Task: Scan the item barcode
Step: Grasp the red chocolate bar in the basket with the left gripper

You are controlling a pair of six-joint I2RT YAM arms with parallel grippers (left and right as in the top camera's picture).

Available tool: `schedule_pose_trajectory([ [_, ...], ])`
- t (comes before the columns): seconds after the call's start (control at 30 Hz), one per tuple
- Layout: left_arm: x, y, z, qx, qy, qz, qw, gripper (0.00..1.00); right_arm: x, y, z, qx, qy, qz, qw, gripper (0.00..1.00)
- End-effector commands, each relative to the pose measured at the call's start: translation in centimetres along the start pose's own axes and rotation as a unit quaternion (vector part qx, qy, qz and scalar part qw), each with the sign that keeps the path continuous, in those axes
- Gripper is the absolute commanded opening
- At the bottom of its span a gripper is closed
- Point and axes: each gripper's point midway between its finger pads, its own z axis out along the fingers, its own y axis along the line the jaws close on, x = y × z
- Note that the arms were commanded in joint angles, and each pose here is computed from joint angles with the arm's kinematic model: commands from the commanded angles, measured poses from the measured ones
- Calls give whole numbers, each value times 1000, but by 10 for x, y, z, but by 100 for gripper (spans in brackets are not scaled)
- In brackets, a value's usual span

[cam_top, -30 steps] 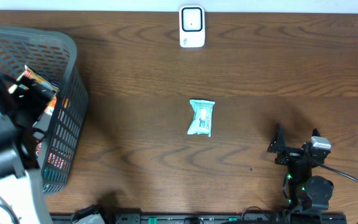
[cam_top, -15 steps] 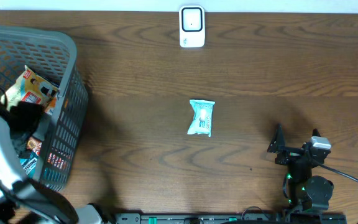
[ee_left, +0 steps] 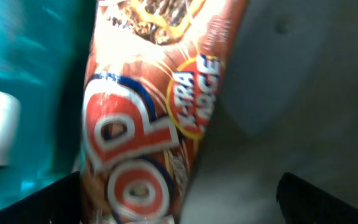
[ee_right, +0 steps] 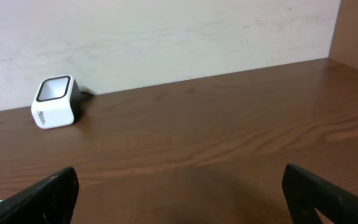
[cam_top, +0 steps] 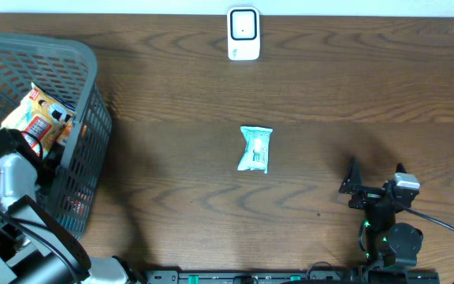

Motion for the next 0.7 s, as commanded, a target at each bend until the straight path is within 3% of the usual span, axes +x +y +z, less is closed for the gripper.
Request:
schedule_pose_trajectory([
  [0.0,7,14,13,-15,7,-4,1000,98,0,0,0,-1,-1,-4,1000,99],
  [0.2,5,32,23,-50,-16,-3,999,99,0,0,0,0,-1,-4,1000,99],
  [0.23,5,33,25,-51,-16,-3,999,93,0,0,0,0,-1,-4,1000,99],
  [0.27,7,34,26,-52,-15,-3,999,81,0,0,0,0,-1,-4,1000,99],
  [0.3,8,36,28,-54,-13,-4,998,50,0,0,0,0,-1,-4,1000,99],
  [0.33,10,37,29,-55,-11,-4,998,33,0,0,0,0,-1,-4,1000,99],
  [0.4,11,39,30,-57,-10,-4,998,28,0,0,0,0,-1,-4,1000,99],
  [0.5,10,38,30,-55,-11,-4,998,8,0,0,0,0,-1,-4,1000,99],
  [0.67,4,31,22,-41,-25,1,999,7,0,0,0,-1,-1,-4,1000,99],
])
